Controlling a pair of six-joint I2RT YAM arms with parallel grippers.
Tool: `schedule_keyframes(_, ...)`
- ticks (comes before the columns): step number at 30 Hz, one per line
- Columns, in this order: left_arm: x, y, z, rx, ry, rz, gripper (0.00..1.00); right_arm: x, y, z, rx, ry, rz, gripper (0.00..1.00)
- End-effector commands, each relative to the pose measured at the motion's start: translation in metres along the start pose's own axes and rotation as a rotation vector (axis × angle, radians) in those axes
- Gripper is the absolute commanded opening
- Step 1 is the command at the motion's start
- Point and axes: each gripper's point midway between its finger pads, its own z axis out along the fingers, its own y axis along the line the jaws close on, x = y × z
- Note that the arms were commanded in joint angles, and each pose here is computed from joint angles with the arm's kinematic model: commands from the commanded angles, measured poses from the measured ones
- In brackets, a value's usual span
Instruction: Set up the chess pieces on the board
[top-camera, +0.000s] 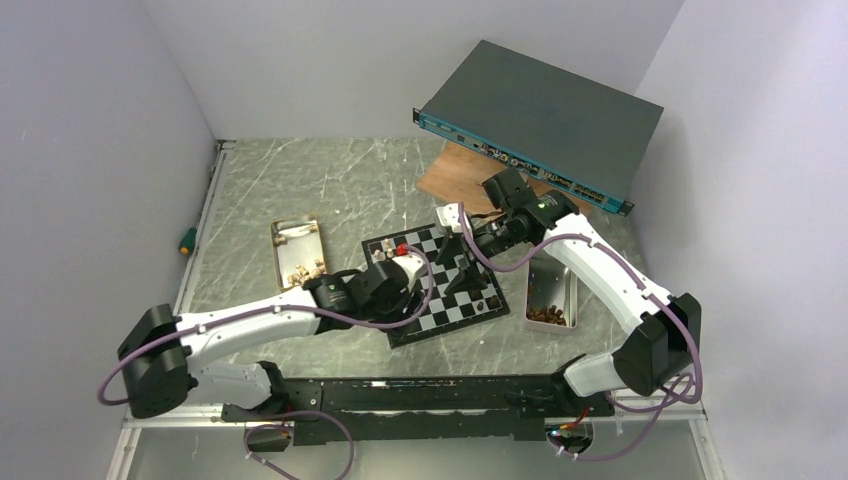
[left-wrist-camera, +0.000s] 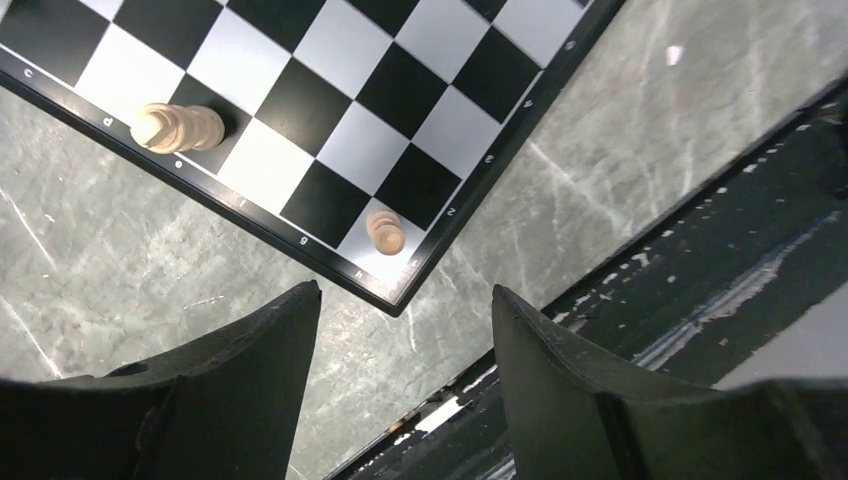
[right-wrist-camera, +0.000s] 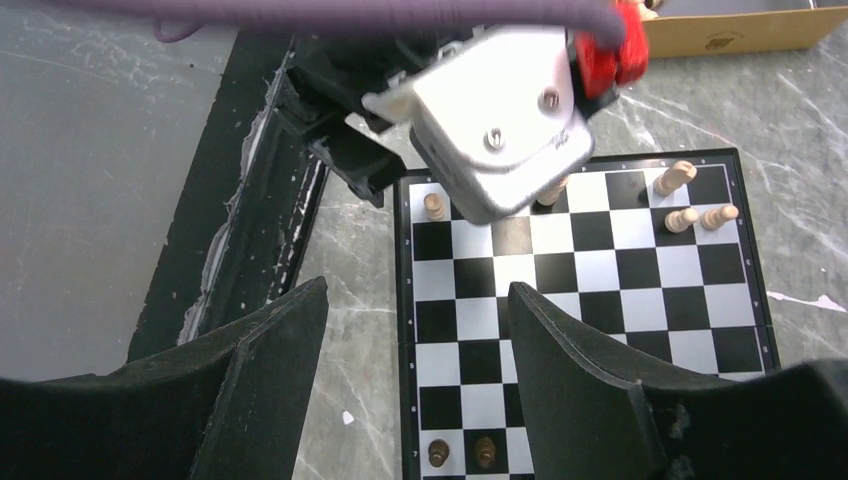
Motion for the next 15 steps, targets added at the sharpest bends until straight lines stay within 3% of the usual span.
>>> schedule_keyframes(1,0.011,0.010,0.006,-0.095,0.113,-0.022,0.67,-0.017,-0.001,-0.015,0.042,-0.026,-0.081,0.69)
schedule_keyframes(15,0.003,0.005,0.036,-0.091,0.143,-0.016,0.53,-0.018,-0.002,-0.027,0.071,-0.046,-0.087,0.69)
